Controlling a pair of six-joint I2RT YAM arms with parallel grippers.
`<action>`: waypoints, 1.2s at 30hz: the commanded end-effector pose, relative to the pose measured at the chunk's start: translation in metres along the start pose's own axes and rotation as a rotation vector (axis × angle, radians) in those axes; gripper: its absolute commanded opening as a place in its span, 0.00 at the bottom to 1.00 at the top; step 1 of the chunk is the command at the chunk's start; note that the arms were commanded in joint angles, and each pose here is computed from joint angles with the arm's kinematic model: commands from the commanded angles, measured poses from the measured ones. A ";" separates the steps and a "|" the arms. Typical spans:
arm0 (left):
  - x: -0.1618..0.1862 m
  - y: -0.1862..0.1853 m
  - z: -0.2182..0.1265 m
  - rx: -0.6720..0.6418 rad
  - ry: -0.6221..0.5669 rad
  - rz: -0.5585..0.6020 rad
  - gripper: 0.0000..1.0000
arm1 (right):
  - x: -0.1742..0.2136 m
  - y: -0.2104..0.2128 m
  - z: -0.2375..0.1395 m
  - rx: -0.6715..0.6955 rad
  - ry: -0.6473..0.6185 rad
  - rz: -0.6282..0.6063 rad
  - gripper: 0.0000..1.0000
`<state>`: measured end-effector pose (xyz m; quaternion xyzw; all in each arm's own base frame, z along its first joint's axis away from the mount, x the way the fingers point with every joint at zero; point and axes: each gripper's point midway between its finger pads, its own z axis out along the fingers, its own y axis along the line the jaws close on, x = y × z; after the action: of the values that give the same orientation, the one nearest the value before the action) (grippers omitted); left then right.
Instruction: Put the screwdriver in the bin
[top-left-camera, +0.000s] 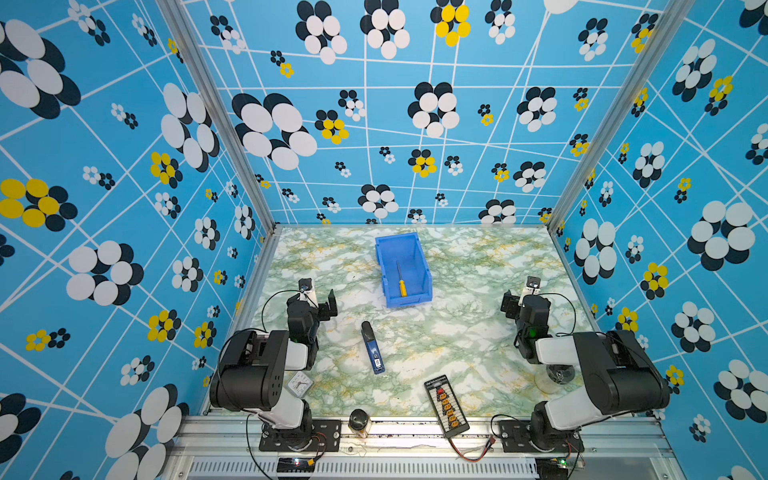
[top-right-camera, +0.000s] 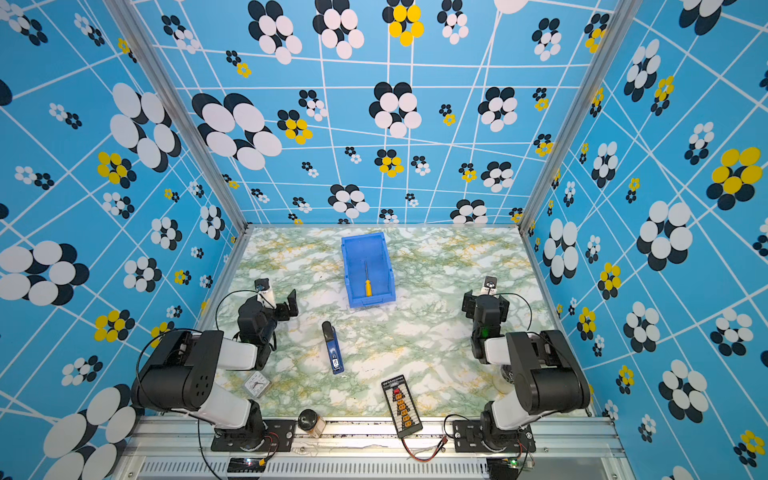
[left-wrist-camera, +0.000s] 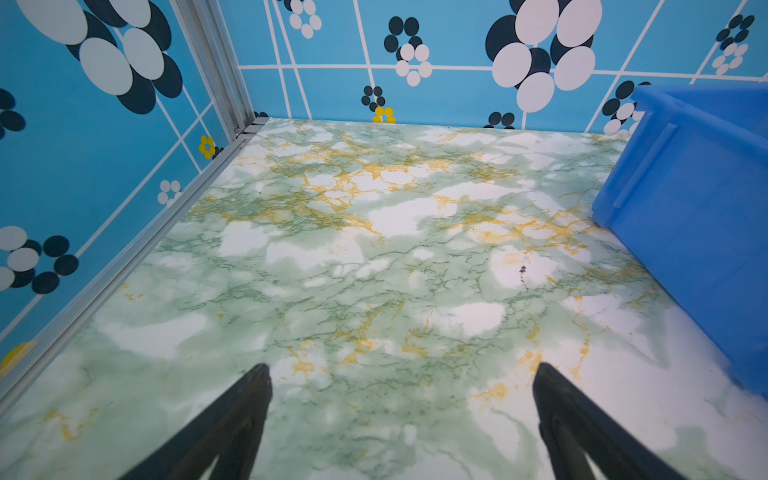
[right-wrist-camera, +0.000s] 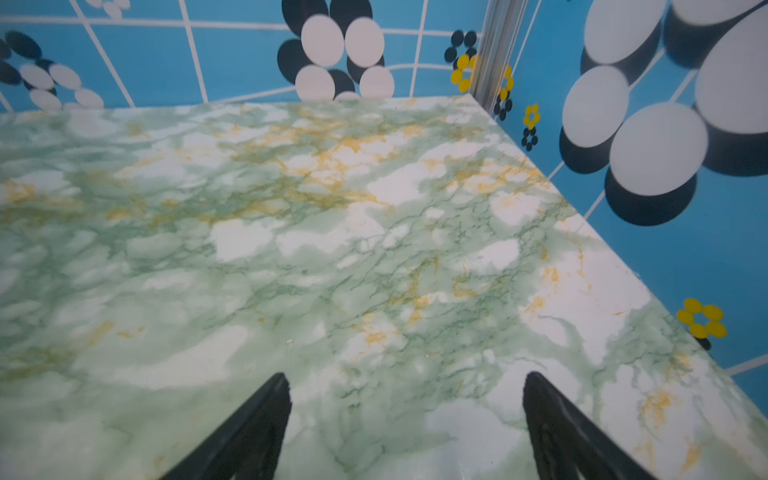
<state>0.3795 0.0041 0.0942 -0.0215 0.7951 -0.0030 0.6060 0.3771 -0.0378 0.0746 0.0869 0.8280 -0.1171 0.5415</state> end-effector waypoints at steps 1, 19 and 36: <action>-0.009 -0.003 0.001 0.013 -0.033 0.011 0.99 | -0.025 0.013 0.004 -0.090 -0.081 0.033 0.90; -0.010 0.025 -0.018 -0.131 -0.123 -0.064 0.99 | -0.024 0.013 0.003 -0.083 -0.067 0.026 0.99; -0.010 0.025 -0.018 -0.132 -0.121 -0.064 0.99 | -0.025 0.013 0.004 -0.083 -0.070 0.029 0.99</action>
<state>0.3655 0.0243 0.1070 -0.0768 0.7584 0.0257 0.6467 0.3871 -0.0277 0.0851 0.0713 0.8196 -0.0825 0.5625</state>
